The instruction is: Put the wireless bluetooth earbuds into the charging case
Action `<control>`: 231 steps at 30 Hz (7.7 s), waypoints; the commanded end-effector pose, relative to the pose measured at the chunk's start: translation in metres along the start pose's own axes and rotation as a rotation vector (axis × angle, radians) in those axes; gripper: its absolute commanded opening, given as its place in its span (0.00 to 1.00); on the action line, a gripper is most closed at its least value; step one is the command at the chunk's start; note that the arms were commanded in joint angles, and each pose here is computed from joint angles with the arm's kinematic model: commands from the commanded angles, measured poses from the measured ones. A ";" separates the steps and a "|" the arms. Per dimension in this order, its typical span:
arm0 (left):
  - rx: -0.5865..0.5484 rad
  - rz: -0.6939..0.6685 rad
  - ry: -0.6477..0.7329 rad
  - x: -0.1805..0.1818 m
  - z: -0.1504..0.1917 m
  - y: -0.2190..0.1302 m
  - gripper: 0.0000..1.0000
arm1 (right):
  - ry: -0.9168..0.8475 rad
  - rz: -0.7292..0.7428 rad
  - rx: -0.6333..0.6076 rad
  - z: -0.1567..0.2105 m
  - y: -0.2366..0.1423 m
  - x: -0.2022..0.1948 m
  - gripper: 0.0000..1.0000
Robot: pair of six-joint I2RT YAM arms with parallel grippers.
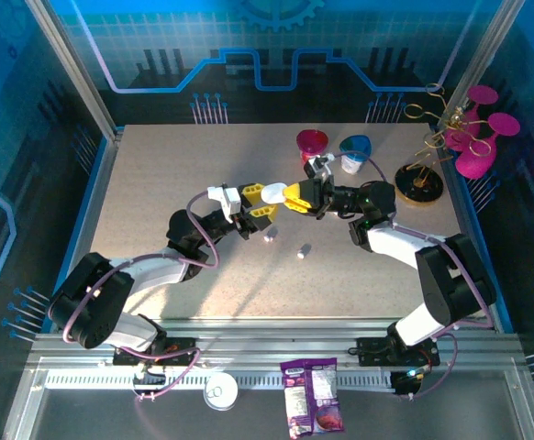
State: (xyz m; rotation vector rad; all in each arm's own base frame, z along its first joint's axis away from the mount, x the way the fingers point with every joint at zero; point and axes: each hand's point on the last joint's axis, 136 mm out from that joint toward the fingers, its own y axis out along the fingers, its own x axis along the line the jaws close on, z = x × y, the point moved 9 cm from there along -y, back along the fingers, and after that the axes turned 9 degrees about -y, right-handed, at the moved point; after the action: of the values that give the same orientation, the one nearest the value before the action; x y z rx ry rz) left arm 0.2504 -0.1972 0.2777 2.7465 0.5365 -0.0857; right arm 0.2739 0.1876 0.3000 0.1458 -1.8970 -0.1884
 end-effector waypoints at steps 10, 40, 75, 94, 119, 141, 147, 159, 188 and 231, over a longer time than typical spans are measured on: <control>-0.020 0.108 0.010 -0.010 -0.011 0.009 0.46 | -0.018 -0.014 0.004 -0.001 0.007 -0.003 0.17; 0.000 0.124 0.005 -0.010 -0.006 0.009 0.59 | -0.042 -0.032 -0.002 -0.004 0.007 0.012 0.16; 0.004 0.120 -0.016 -0.007 -0.005 0.008 0.29 | -0.050 -0.022 -0.038 -0.001 -0.002 0.010 0.41; 0.289 0.104 -0.178 -0.012 -0.012 -0.020 0.26 | -0.606 0.414 0.035 0.004 -0.033 0.030 0.78; 0.316 0.295 -0.205 -0.019 -0.008 -0.016 0.26 | -1.164 0.708 0.437 0.040 0.027 0.044 0.92; 0.337 0.268 -0.183 -0.013 0.004 -0.019 0.26 | -1.016 0.760 0.194 0.011 -0.003 0.058 0.91; 0.268 0.127 -0.129 0.003 0.006 -0.030 0.26 | -0.982 0.811 -0.022 0.012 -0.029 0.059 1.00; 0.192 0.058 -0.072 0.005 -0.006 -0.046 0.25 | -0.367 1.172 -0.029 0.012 -0.088 -0.040 0.90; 0.211 0.085 -0.073 -0.006 -0.012 -0.051 0.25 | -0.287 1.273 0.504 0.024 0.018 -0.165 0.51; 0.229 0.077 -0.071 -0.011 -0.010 -0.057 0.26 | -0.439 1.431 0.873 0.012 0.083 -0.220 0.31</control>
State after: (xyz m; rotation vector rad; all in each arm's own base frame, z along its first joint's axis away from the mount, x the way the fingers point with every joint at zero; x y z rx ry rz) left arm 0.2203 -0.1499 0.2742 2.9594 0.4316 -0.2689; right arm 0.3363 0.3077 0.1155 -0.7445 -1.9490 1.6129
